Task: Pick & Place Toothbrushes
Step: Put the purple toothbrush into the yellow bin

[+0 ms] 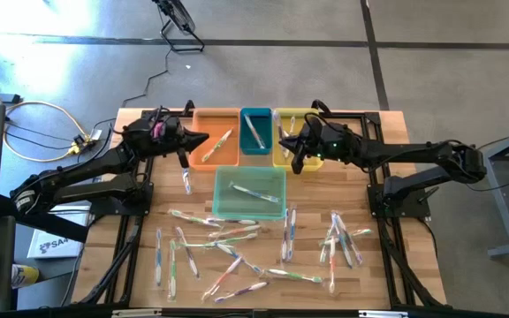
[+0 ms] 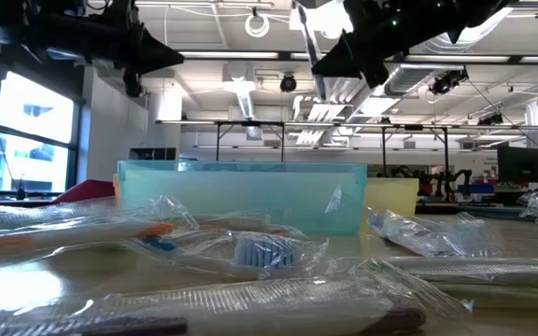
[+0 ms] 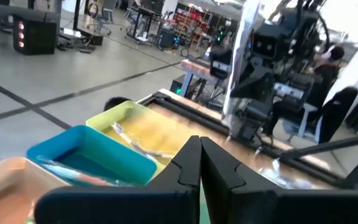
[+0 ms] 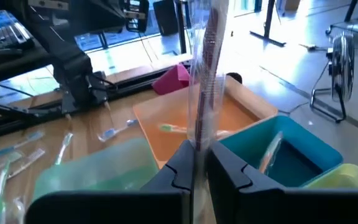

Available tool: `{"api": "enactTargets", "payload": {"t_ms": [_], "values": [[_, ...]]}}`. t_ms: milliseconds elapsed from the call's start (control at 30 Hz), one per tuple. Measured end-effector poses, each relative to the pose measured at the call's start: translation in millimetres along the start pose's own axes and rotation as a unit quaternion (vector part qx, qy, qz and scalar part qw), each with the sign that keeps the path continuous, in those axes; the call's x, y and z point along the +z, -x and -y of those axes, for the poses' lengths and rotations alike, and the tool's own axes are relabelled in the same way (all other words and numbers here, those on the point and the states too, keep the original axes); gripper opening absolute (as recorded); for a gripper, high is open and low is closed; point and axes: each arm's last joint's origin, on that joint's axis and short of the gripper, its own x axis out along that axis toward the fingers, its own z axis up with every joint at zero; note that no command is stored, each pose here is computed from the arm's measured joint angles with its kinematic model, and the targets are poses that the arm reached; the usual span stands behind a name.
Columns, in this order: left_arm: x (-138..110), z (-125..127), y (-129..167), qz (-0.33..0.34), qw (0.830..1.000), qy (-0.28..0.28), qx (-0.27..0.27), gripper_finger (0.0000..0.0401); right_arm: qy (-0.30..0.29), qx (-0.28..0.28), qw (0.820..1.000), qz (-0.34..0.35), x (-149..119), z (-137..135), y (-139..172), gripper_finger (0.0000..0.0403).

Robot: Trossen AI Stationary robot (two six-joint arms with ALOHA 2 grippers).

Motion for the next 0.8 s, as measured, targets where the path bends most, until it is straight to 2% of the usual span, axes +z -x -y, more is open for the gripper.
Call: {"api": "enactTargets", "payload": {"t_ms": [200, 433, 600, 800], "values": [[-4.8, -2.2, -2.5, -0.021, 0.998, -0.052, 0.005, 0.0, 0.006, -0.039, 0.999, -0.007, -4.6, 2.4, -5.4, 0.0015], [-11.5, -6.5, -10.6, -0.044, 0.998, -0.047, 0.012, 0.0032, 0.007, -0.064, 0.998, -0.016, -13.4, 3.8, -17.8, 0.0015], [-17.3, -9.9, -16.5, -0.063, 0.997, -0.043, 0.016, 0.0063, -0.019, -0.113, 0.993, -0.021, -15.2, 13.8, -19.0, 0.0015], [-22.2, -12.6, -21.0, -0.078, 0.996, -0.039, 0.02, 0.0069, -0.043, -0.149, 0.988, -0.017, -13.4, 30.7, -19.2, 0.0015]]}}
